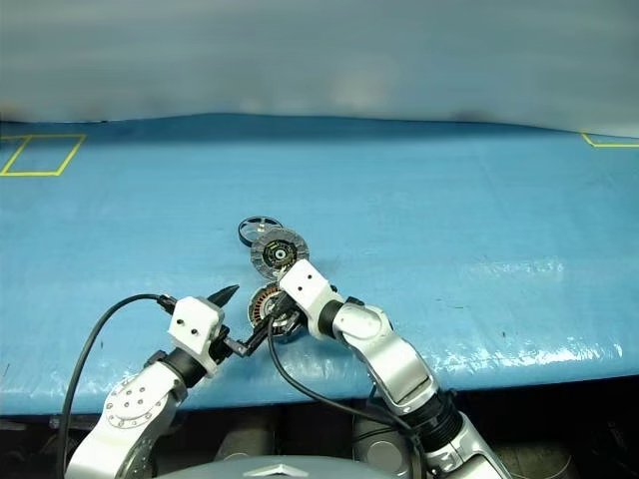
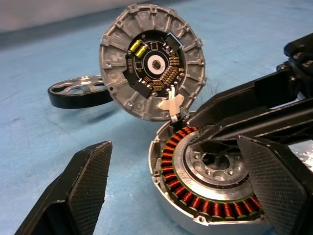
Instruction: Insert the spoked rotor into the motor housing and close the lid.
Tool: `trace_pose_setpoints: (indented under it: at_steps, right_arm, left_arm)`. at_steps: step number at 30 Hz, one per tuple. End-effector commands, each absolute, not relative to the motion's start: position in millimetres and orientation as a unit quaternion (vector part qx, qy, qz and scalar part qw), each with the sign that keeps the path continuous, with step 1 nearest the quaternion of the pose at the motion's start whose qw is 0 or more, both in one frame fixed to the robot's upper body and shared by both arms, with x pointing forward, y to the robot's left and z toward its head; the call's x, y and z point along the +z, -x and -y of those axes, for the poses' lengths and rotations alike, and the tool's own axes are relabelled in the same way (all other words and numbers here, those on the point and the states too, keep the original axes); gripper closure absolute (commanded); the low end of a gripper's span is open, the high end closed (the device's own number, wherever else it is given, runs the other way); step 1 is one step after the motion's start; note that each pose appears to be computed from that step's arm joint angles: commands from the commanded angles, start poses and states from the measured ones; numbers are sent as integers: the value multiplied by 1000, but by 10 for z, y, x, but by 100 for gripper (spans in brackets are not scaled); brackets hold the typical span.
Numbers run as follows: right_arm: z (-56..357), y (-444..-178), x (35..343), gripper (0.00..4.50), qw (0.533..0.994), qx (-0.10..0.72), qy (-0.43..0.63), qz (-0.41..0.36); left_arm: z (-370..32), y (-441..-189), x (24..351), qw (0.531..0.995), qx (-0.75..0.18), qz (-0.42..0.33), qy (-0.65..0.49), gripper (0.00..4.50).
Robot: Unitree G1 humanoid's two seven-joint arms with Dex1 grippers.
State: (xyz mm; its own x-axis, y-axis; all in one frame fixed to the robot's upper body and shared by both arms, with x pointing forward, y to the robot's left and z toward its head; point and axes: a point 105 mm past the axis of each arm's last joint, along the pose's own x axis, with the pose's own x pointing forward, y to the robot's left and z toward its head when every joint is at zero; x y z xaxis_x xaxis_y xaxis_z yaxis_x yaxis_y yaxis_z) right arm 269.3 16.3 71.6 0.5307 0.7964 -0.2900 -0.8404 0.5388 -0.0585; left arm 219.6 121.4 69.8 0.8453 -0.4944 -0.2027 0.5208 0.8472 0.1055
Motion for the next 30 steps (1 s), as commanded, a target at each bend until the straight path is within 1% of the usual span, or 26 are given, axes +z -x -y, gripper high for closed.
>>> trace_pose_setpoints:
  at_steps: [1,6,18,24,30]
  right_arm:
    - [-205,-2719,840,383,871,477,80,-85]
    - [-209,-2737,854,383,872,477,79,-80]
    - [-222,-2671,813,383,869,482,75,-87]
    - [-173,-2647,883,383,872,477,71,-82]
    - [-193,-2638,772,383,869,480,74,-100]
  left_arm:
    - [-1131,-2093,740,946,-301,-73,-91,0]
    - [-1116,-2009,713,940,-321,-85,-74,0]
    - [-1195,-1969,684,946,-303,-83,-80,0]
    - [-1225,-1966,675,951,-289,-76,-75,0]
    - [-1223,-1965,661,952,-291,-72,-68,0]
